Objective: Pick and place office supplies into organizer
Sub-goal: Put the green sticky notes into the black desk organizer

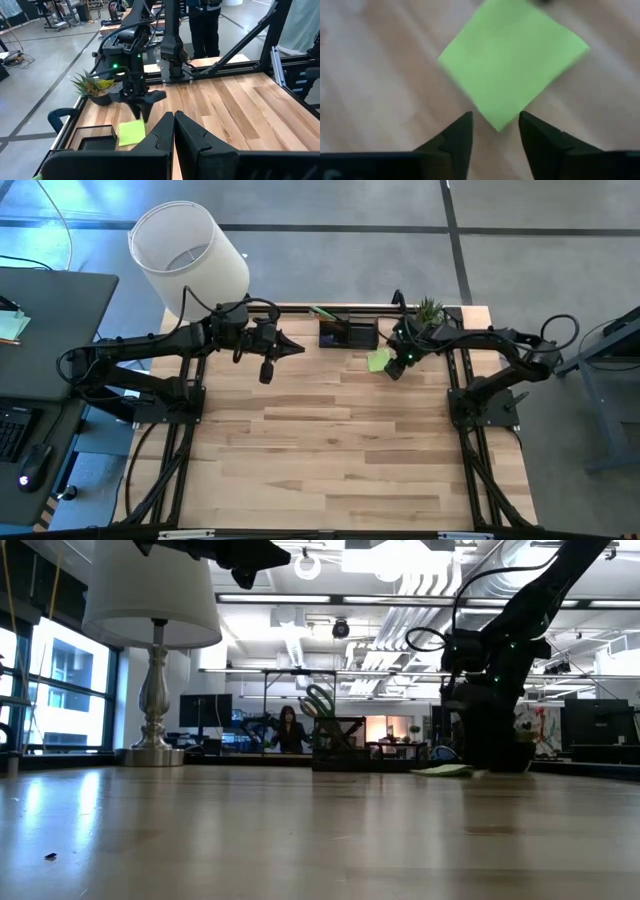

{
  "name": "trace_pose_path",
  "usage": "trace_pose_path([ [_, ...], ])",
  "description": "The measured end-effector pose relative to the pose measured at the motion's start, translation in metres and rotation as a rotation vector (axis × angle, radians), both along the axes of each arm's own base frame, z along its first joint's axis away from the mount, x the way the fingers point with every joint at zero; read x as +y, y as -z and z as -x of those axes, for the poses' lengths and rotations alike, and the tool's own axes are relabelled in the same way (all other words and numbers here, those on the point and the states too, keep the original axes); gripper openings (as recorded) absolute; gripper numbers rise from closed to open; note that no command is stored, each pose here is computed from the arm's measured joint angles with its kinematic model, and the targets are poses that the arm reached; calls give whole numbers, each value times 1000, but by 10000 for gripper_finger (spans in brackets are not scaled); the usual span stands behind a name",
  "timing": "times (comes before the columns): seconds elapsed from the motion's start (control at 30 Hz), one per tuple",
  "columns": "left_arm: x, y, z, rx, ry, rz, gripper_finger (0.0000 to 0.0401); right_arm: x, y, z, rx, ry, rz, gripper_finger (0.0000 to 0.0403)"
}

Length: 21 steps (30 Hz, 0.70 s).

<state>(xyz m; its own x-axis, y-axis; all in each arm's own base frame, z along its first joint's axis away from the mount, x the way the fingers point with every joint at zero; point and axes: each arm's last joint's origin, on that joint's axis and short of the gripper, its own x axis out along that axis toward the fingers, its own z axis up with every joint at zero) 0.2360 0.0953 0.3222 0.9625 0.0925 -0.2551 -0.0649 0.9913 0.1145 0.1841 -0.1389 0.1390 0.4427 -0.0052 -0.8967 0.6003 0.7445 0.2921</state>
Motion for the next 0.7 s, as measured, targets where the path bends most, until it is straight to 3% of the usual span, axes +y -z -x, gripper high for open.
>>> trace_pose_path([
  [0.13,0,0,0,0,0,0,1,7,-1,-7,-62,-61,-40,111],
  [0.33,0,0,0,0,0,0,1,13,-5,-19,-125,-113,5,65],
  [0.5,0,0,0,0,1,0,1,20,-4,-21,-98,-152,-4,46],
  [0.7,0,0,0,0,1,0,1,48,-2,-31,-54,-290,4,44],
])
